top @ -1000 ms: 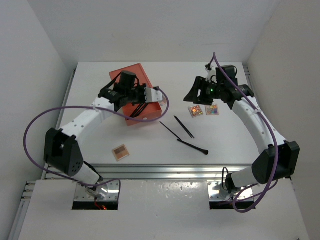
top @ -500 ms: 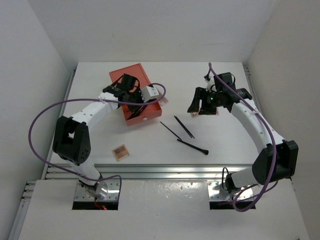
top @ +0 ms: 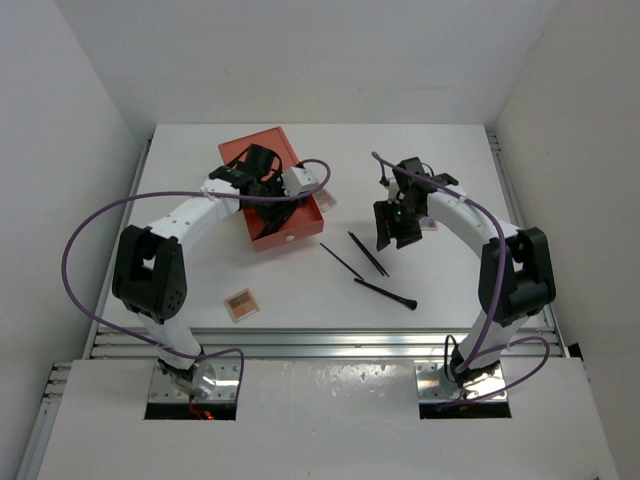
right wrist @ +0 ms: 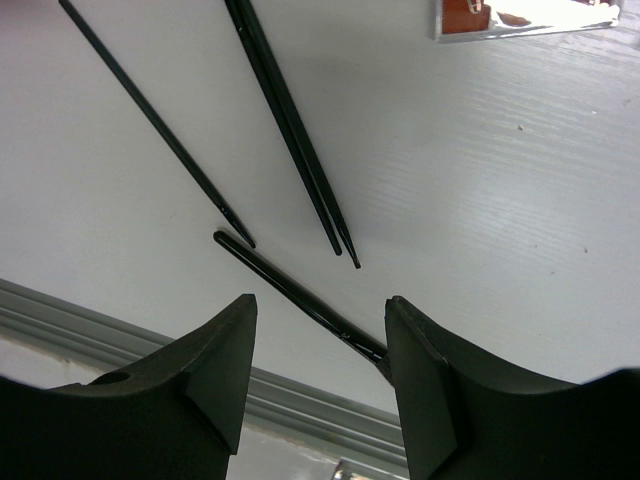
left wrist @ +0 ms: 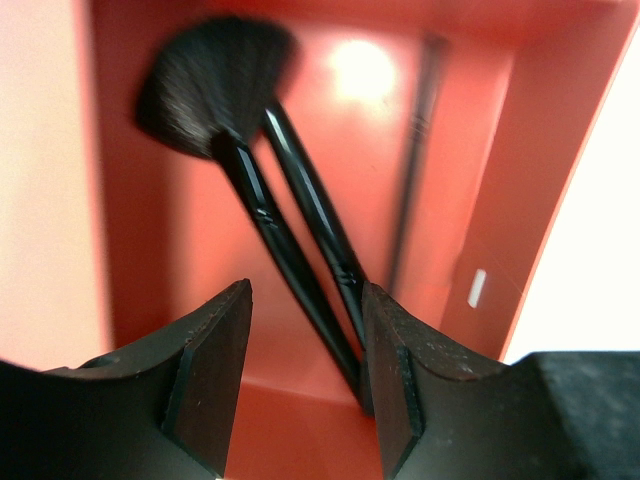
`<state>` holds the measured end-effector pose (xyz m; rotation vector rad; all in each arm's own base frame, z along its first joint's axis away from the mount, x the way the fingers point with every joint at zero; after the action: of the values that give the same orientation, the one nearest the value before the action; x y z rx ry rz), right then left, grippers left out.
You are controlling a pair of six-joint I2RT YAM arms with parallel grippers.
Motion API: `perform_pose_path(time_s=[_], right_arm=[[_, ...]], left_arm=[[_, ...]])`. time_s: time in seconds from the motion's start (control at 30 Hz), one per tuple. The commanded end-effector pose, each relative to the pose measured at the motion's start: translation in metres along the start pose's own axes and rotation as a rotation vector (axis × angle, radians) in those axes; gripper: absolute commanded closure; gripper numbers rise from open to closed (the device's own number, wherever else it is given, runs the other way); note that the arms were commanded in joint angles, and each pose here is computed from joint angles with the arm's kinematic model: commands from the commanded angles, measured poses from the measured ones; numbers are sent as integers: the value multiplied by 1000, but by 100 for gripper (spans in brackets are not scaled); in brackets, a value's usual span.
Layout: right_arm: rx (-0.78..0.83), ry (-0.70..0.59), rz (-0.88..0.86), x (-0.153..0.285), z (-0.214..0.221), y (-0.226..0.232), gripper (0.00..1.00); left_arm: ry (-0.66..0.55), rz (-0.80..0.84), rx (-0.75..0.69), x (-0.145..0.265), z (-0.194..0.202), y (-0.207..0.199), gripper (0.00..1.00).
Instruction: Organize the makeup
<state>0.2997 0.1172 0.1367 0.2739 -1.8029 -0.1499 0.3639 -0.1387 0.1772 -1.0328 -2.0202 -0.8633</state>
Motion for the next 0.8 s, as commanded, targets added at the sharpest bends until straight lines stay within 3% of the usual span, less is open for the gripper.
perform_pose_path(time_s=[0.0,0.13,0.33,0.57,0.77], right_arm=[[138,-21,21,5,7,10,45],[342,13,3,-1,38,12,39],[381,147,91,-20,82,-9,31],[399,199,118,-45,95,-13,30],[419,235,146,-56,100,-15,42]], left_arm=[[-90,-67,23,25,-25,17,46],[-155,-103,46,42,-45,26,46],[-233,-119,113,62,-60,34,46],[-262,-126,126,72,-65,34,46],[-267,-137,130,78,-63,35,46]])
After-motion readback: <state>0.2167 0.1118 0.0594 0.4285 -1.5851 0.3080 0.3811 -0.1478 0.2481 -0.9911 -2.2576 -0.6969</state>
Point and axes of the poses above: each gripper's point midway between its finger pads, its own x axis back along the fingers, its own y axis along the line the jaws close on, z = x × y, the point moved 7 cm from there along x, back along the fingers, and after that the axes turned 4 degrees about -x, right-handed, at the moved point
